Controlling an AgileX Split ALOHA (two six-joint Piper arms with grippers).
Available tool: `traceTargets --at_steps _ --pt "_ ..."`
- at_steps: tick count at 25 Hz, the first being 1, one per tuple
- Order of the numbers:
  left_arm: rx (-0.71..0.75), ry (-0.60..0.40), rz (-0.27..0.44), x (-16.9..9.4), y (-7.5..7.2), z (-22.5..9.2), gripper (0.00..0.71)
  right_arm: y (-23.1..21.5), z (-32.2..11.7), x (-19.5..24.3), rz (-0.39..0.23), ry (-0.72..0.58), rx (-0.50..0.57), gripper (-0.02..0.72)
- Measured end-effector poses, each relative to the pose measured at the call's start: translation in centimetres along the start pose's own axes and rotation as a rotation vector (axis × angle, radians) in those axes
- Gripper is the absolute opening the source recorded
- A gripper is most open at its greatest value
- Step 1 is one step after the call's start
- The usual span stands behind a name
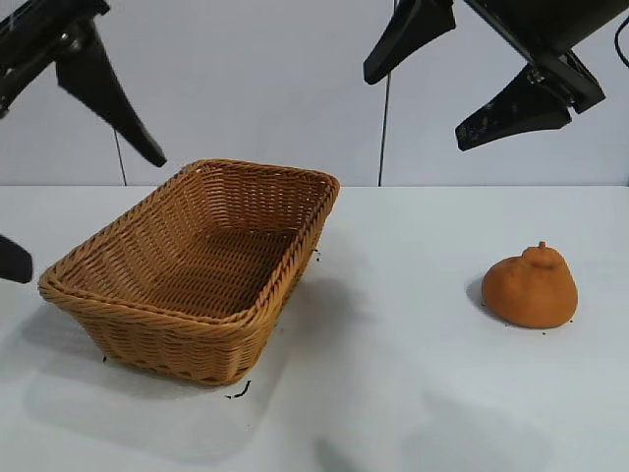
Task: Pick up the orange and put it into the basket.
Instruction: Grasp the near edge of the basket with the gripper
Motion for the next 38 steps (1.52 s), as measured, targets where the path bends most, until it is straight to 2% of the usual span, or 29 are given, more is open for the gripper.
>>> traceTargets --at_steps 2,6,9,14,17,19,24,26,32,38 --pt "-0.013 -0.017 0.033 -0.4 0.1 0.5 0.672 0.0 0.0 0.0 0.0 -0.001 0.0 0.696" --pt "-0.018 -0.065 0.045 -1.6 -1.0 1.7 0.672 0.0 0.0 0.0 0.0 -0.002 0.0 0.696" --pt "-0.001 -0.055 0.089 -1.6 -1.2 1.5 0.672 0.0 0.0 0.0 0.0 -0.002 0.0 0.696" --pt "0.004 -0.015 0.188 1.5 -2.2 -0.5 0.672 0.0 0.0 0.0 0.0 -0.002 0.0 0.696" --pt "-0.077 -0.025 0.278 3.8 -1.5 -0.5 0.672 0.0 0.0 0.0 0.0 -0.002 0.0 0.696" --pt "-0.14 -0.032 0.307 5.3 -1.2 -0.3 0.672 0.0 0.0 0.0 0.0 -0.002 0.0 0.696" --pt "-0.32 -0.074 0.291 7.8 -2.0 0.5 0.672 0.0 0.0 0.0 0.0 -0.002 0.0 0.696" --pt "-0.378 -0.105 0.307 8.3 -1.6 0.8 0.672 0.0 0.0 0.0 0.0 -0.002 0.0 0.696" --pt "-0.384 -0.225 0.338 8.3 -0.8 2.6 0.672 0.0 0.0 0.0 0.0 -0.002 0.0 0.696" --pt "-0.428 -0.226 0.311 8.8 -1.1 2.6 0.672 0.0 0.0 0.0 0.001 0.003 0.0 0.696"
Point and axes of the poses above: a point on each arm's last joint axis where the gripper is mounted, x pointing out along that axis toward the gripper, y along the wrist's bending axis when the last joint is at zero, z = x × y, the point moved 6 cm from there along x, pointing out along that axis toward the gripper, and after that the axes turned 3 degrees about x, right-handed, at the moved point
